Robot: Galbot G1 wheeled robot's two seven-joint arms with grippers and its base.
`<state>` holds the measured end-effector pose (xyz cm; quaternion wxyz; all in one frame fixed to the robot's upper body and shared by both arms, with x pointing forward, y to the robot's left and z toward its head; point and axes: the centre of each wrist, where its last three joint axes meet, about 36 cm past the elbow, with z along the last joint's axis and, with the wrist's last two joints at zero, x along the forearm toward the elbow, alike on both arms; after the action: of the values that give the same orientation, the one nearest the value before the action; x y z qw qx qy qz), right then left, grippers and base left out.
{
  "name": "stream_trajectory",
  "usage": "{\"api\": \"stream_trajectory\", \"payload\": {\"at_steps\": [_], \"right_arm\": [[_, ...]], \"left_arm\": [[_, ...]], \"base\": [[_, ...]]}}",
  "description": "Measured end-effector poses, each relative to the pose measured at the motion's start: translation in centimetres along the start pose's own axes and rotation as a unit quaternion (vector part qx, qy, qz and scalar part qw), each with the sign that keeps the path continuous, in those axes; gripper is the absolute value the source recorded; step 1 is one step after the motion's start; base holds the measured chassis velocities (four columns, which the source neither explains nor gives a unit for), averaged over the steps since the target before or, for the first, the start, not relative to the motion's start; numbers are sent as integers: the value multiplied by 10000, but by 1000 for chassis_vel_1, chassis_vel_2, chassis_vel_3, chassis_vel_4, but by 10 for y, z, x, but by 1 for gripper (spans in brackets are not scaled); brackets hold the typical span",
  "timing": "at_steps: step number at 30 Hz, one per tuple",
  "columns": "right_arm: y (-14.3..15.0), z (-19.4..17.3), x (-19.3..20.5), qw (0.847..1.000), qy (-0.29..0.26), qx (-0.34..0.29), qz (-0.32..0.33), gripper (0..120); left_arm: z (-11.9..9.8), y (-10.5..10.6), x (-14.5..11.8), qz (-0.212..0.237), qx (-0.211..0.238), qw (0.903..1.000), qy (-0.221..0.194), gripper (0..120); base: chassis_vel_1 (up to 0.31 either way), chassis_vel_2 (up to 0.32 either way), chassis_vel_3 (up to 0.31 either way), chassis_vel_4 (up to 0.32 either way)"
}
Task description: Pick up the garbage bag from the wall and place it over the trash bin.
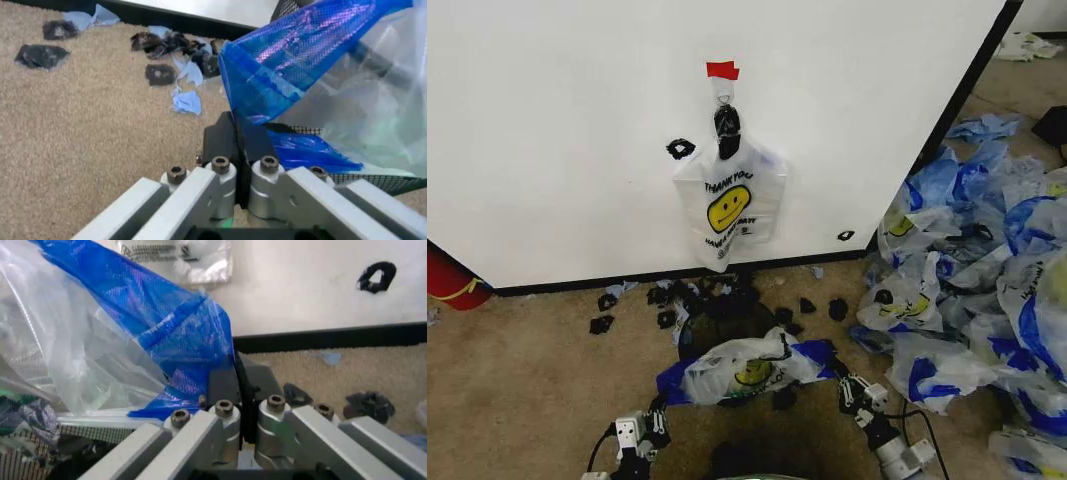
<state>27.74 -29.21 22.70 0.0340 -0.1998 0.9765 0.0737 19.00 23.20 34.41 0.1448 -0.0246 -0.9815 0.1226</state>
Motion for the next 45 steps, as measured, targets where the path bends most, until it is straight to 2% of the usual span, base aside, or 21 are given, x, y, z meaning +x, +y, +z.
{"api": "stream_trajectory", "payload": {"at_steps": [27, 34, 45], "right_arm": [[24, 3, -45, 9994, -246, -61, -218, 0], [30, 7, -61, 9996, -237, 8, -117, 0], [31, 10, -63, 9998, -37, 183, 24, 0]], "left_arm": [[-5, -5, 13, 68, -39, 10000, -46, 0], [-5, -2, 11, 34, -59, 10000, -52, 0], [-4, 4, -1, -29, 3, 9999, 111, 0]], "base": [[0, 0, 0, 0], [0, 0, 0, 0], [0, 0, 0, 0]]}}
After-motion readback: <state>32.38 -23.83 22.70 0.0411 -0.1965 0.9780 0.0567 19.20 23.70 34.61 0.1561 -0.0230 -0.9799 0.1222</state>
